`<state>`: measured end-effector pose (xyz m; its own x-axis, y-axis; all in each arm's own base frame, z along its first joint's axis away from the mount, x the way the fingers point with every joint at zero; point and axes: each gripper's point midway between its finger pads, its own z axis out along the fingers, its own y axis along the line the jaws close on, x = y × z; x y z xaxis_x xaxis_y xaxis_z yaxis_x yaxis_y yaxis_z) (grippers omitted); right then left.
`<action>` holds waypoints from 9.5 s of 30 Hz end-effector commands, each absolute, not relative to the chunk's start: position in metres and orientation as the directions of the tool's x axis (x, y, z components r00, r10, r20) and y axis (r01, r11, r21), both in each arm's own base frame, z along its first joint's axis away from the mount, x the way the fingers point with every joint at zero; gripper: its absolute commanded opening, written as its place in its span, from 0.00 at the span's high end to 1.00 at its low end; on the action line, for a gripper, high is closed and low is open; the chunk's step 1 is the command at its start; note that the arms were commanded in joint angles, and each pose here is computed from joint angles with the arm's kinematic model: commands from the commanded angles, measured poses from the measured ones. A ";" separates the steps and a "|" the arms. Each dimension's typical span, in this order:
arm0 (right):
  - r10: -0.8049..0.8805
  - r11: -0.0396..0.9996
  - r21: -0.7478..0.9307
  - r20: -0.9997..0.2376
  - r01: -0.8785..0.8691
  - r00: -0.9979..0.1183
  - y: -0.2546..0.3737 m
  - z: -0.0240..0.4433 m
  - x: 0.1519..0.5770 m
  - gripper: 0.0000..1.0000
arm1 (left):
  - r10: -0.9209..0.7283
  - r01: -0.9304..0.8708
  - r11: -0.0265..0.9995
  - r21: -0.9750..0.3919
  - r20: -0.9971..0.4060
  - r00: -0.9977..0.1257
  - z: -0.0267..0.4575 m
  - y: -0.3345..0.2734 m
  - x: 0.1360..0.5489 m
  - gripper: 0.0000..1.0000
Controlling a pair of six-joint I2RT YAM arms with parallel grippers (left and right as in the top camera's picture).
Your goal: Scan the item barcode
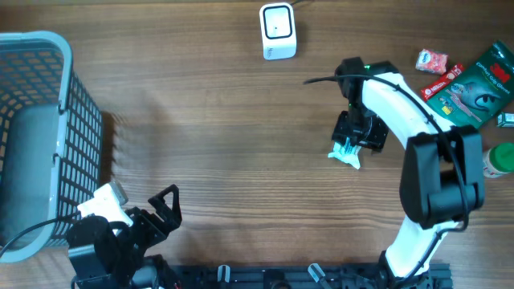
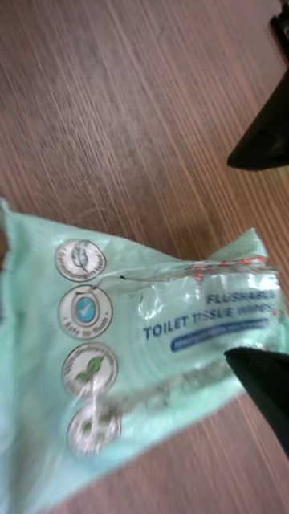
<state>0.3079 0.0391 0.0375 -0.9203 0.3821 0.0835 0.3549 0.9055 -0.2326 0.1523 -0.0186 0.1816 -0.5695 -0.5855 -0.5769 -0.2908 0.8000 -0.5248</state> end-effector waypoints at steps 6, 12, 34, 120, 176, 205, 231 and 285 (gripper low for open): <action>0.314 0.938 -0.119 -0.113 0.327 -0.943 0.076 0.045 0.348 0.00 | -0.570 -0.274 0.810 -0.518 -0.586 -0.576 0.182 -0.020 0.152 0.00; 0.322 0.884 -0.301 -0.163 0.358 -0.933 0.079 0.007 0.344 0.05 | -0.570 -0.274 0.810 -0.519 -0.586 -0.576 0.182 -0.020 0.152 0.00; 0.371 0.828 -0.426 -0.073 0.366 -0.926 0.043 -0.023 0.303 0.95 | -0.570 -0.274 0.810 -0.519 -0.586 -0.576 0.182 -0.020 0.152 0.00; -0.633 0.772 -0.450 -0.474 -0.450 -0.612 0.191 0.123 0.523 0.96 | -0.570 -0.274 0.810 -0.519 -0.586 -0.576 0.182 -0.020 0.152 0.00; 0.536 0.834 -0.018 -0.202 0.551 -0.819 -0.197 0.026 0.431 0.02 | -0.570 -0.274 0.810 -0.518 -0.586 -0.576 0.182 -0.020 0.152 0.00; 0.203 0.977 0.189 -0.968 0.101 -0.148 -0.009 0.522 0.159 0.00 | -0.570 -0.274 0.810 -0.519 -0.586 -0.576 0.182 -0.020 0.152 0.00; 0.194 0.964 0.102 -0.900 -0.244 0.391 0.028 0.394 0.171 0.00 | -0.570 -0.274 0.810 -0.519 -0.586 -0.576 0.182 -0.020 0.152 0.00; 0.156 0.987 0.156 -0.988 -0.038 0.008 -0.004 0.178 0.246 0.00 | -0.570 -0.274 0.810 -0.518 -0.586 -0.576 0.182 -0.020 0.152 0.00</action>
